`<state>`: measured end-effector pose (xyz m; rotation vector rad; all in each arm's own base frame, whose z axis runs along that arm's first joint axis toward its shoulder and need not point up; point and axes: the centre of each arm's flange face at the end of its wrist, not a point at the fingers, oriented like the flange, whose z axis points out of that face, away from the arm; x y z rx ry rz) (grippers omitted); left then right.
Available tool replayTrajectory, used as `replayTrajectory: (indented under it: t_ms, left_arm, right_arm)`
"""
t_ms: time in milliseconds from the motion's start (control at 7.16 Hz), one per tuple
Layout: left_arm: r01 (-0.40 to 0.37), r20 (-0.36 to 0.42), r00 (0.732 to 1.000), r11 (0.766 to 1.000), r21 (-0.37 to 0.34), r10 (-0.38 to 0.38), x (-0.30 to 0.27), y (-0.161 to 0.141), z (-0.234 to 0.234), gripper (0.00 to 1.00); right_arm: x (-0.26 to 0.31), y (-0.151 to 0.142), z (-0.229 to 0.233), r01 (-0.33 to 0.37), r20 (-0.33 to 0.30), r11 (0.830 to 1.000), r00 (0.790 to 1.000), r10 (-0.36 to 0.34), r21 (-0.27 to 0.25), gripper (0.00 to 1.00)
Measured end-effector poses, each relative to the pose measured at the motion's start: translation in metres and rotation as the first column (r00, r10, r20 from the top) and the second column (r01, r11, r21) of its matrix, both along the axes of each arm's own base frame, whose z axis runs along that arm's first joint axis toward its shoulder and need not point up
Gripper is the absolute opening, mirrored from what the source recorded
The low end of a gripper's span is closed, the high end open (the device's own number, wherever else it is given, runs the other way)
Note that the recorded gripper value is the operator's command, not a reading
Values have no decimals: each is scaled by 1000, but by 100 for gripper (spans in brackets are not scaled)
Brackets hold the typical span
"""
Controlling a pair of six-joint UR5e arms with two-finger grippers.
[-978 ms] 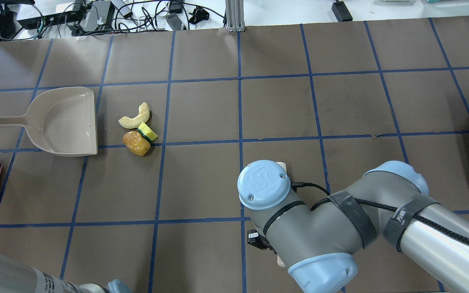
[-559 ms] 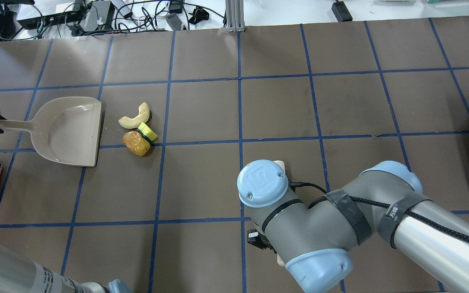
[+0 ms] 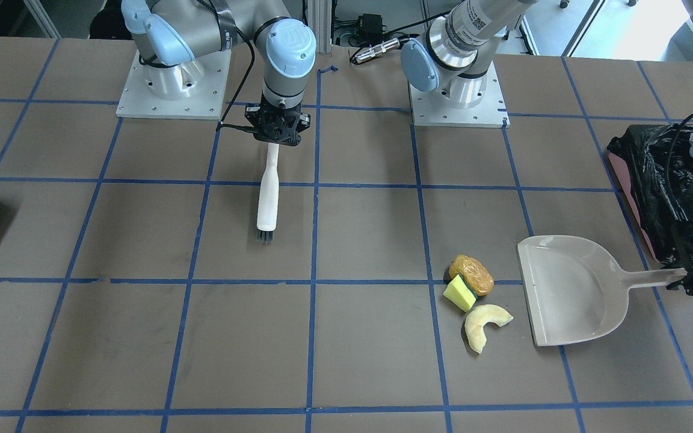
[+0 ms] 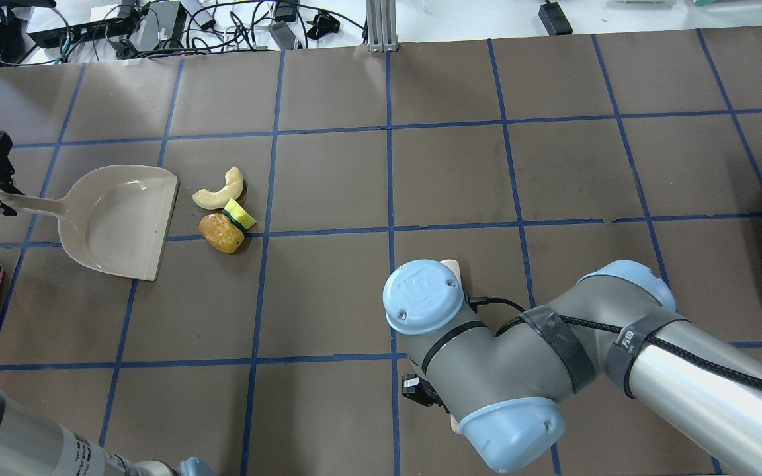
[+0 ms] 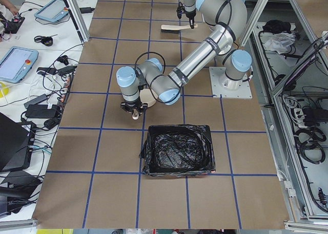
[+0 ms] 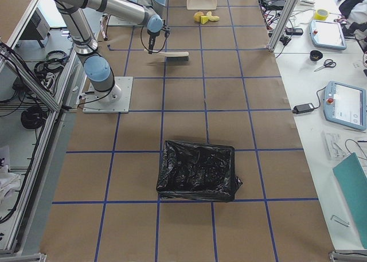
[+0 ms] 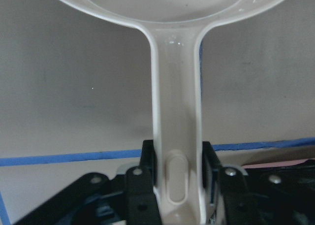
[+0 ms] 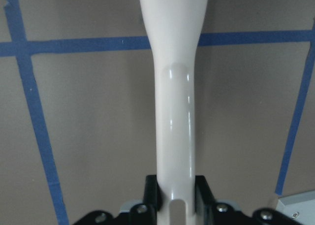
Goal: Sweep and dump trash in nearest bin
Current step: 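Hold the dustpan still with the left gripper while the right gripper lifts the brush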
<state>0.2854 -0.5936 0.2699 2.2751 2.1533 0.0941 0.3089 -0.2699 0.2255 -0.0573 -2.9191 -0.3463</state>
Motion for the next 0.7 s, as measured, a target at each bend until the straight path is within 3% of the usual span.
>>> replayTrajectory:
  t_ms: [279, 419, 559, 699]
  left_arm:
    - [-16, 11, 1000, 1000, 15, 15, -14, -8, -7, 0]
    - [-21, 13, 1000, 1000, 19, 21, -19, -11, -10, 0]
    - [-23, 17, 1000, 1000, 21, 22, -21, -13, -12, 0]
    - [-23, 26, 999, 1000, 20, 22, -21, -13, -12, 0]
  right_arm:
    - [0, -1, 0, -7, 0, 1000, 1000, 7, -2, 0]
    - [0, -1, 0, -12, 4, 1000, 1000, 12, -7, 21]
    - [0, -2, 0, -19, 5, 1000, 1000, 20, -11, 30]
    - [0, -3, -1, -25, 1, 1000, 1000, 25, -12, 29]
